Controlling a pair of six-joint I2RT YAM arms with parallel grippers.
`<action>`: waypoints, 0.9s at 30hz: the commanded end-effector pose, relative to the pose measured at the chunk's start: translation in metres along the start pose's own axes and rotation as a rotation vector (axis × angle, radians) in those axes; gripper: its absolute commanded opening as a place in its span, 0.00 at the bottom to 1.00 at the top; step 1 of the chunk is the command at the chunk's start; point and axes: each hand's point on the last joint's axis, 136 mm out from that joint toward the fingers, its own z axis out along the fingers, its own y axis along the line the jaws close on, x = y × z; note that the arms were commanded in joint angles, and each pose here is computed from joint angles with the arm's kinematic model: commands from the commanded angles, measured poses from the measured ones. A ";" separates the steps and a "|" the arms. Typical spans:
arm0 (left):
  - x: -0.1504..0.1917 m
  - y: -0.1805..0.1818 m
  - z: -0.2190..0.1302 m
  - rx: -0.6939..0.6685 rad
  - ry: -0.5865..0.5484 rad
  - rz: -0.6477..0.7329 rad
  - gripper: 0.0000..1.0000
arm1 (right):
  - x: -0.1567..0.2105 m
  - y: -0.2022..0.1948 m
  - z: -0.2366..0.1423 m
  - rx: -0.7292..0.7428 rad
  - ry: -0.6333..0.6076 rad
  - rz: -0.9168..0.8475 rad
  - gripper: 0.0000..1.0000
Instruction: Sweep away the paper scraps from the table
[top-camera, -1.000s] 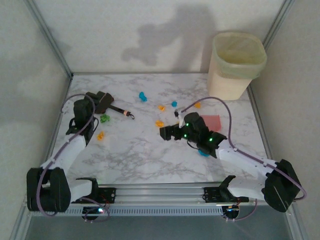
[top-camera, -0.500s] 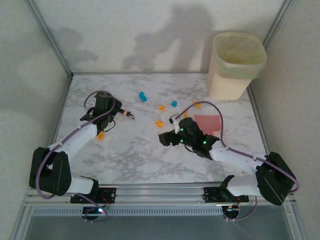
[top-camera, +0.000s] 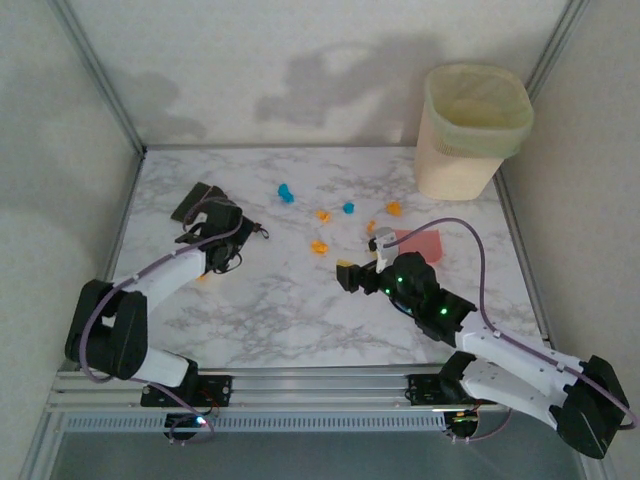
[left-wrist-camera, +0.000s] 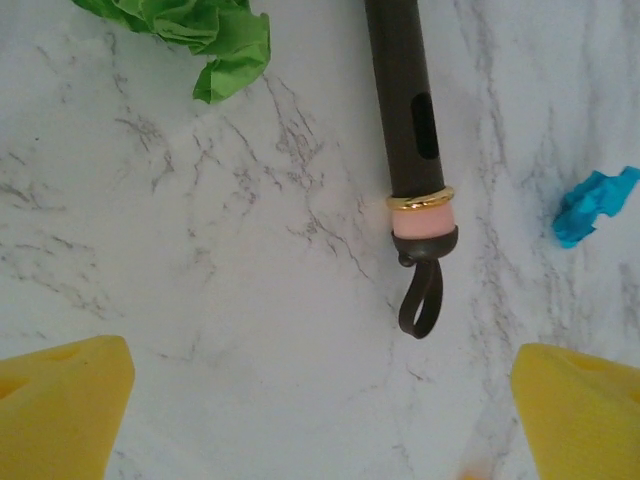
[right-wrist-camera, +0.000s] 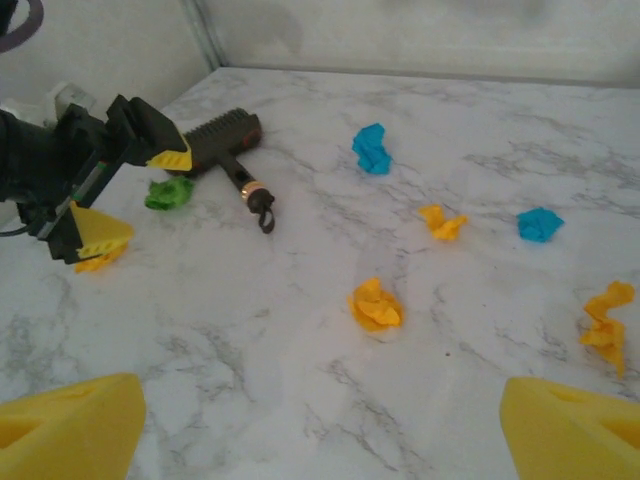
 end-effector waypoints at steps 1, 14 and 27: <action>-0.003 -0.006 -0.004 -0.030 -0.008 0.028 0.96 | 0.000 -0.007 0.006 0.044 0.000 -0.011 0.91; -0.006 -0.033 0.024 -0.069 0.011 -0.019 0.95 | 0.024 -0.007 0.036 0.066 0.150 -0.005 0.89; -0.029 -0.030 0.082 -0.274 -0.001 -0.022 0.91 | 0.015 -0.008 0.029 0.074 0.127 -0.009 0.89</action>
